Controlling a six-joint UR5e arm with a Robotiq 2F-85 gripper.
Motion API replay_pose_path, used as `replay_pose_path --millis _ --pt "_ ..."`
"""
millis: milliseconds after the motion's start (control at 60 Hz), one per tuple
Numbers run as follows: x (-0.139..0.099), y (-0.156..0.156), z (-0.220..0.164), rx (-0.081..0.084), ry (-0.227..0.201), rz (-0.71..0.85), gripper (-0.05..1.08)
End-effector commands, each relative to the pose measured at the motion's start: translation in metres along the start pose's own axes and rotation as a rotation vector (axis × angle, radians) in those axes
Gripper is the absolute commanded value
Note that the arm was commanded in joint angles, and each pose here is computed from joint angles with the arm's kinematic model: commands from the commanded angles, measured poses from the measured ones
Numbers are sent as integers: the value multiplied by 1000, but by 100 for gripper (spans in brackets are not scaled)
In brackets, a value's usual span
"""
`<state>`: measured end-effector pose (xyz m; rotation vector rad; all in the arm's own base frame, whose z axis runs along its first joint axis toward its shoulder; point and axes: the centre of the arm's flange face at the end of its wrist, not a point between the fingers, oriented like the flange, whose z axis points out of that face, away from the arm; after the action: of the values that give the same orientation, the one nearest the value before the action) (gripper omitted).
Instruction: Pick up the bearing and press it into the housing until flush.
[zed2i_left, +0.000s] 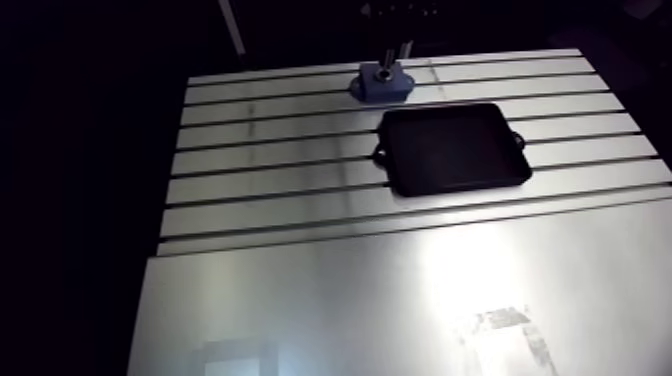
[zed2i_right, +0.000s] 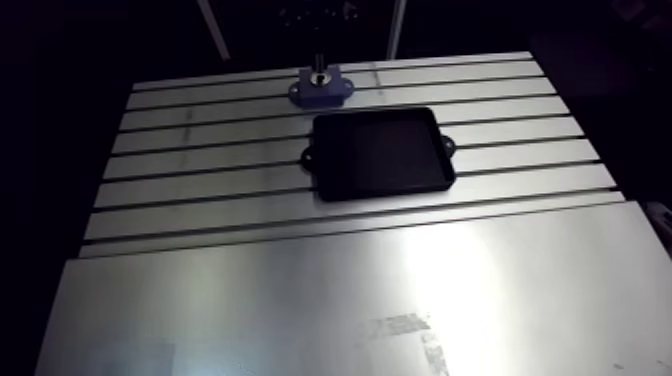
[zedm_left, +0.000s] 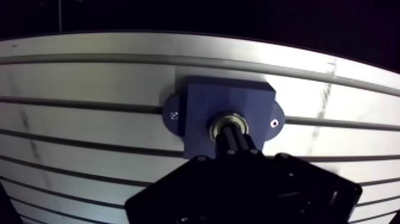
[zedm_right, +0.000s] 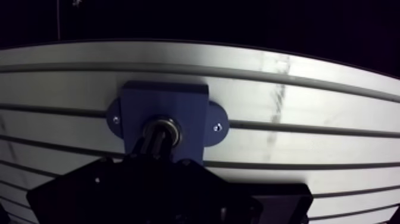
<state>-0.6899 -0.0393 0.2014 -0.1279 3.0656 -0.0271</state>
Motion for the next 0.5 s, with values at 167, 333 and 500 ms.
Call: replay_pose_path --millis 167,333,500 --pt "1 0 7 3 0 -2 108" --pt "1 0 7 3 0 -2 108" --pt "1 0 9 2 -3 -2 108"
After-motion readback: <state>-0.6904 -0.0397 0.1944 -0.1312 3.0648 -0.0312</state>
